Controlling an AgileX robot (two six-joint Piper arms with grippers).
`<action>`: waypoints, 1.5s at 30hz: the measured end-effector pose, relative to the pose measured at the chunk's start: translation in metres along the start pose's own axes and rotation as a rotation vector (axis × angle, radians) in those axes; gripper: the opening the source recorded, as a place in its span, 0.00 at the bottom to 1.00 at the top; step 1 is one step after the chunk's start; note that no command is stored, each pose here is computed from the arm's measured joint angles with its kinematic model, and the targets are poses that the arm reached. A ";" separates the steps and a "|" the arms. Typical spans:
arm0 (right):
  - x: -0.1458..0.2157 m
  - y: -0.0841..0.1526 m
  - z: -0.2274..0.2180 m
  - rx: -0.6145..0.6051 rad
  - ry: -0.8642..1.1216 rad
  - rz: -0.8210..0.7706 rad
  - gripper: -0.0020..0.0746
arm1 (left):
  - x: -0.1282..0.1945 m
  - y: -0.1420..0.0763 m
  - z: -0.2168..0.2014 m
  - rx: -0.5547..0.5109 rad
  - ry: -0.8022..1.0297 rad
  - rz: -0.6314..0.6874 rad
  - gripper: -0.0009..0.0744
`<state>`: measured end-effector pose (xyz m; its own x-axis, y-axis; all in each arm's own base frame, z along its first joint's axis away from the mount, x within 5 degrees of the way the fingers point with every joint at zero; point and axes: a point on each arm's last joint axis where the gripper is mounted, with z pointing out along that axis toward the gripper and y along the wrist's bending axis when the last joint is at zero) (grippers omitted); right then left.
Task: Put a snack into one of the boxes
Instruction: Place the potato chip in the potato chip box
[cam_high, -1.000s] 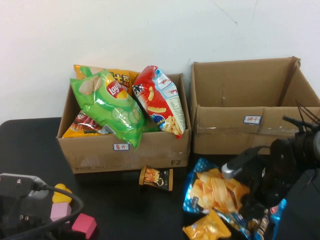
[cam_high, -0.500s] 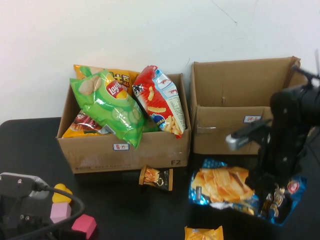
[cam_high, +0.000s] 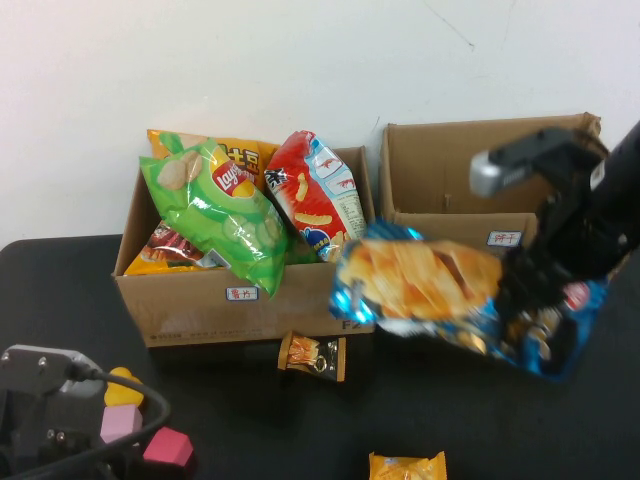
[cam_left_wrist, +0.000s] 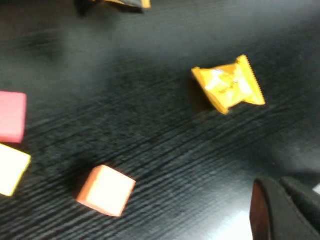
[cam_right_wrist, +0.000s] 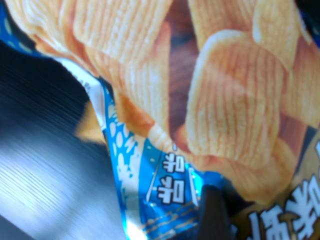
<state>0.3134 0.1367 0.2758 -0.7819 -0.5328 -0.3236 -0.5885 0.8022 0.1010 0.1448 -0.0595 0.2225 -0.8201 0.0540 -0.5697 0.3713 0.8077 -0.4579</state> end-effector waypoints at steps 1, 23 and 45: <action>-0.004 0.003 -0.006 -0.017 -0.045 -0.012 0.59 | 0.000 -0.001 0.000 0.006 0.004 -0.002 0.01; -0.150 -0.005 0.000 -0.127 -0.939 -0.266 0.59 | -0.048 -0.006 -0.022 -0.098 -0.178 0.198 0.01; -0.173 -0.008 -0.003 -0.015 -0.743 -0.383 0.63 | -0.052 -0.010 -0.023 -0.063 -0.227 0.217 0.01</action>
<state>0.4528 0.2218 0.3336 -0.1916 -0.4472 -0.8737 -0.7927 0.5953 -0.1309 0.1738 -0.0571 0.2723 -0.6039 0.1023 -0.7904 0.4933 0.8269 -0.2699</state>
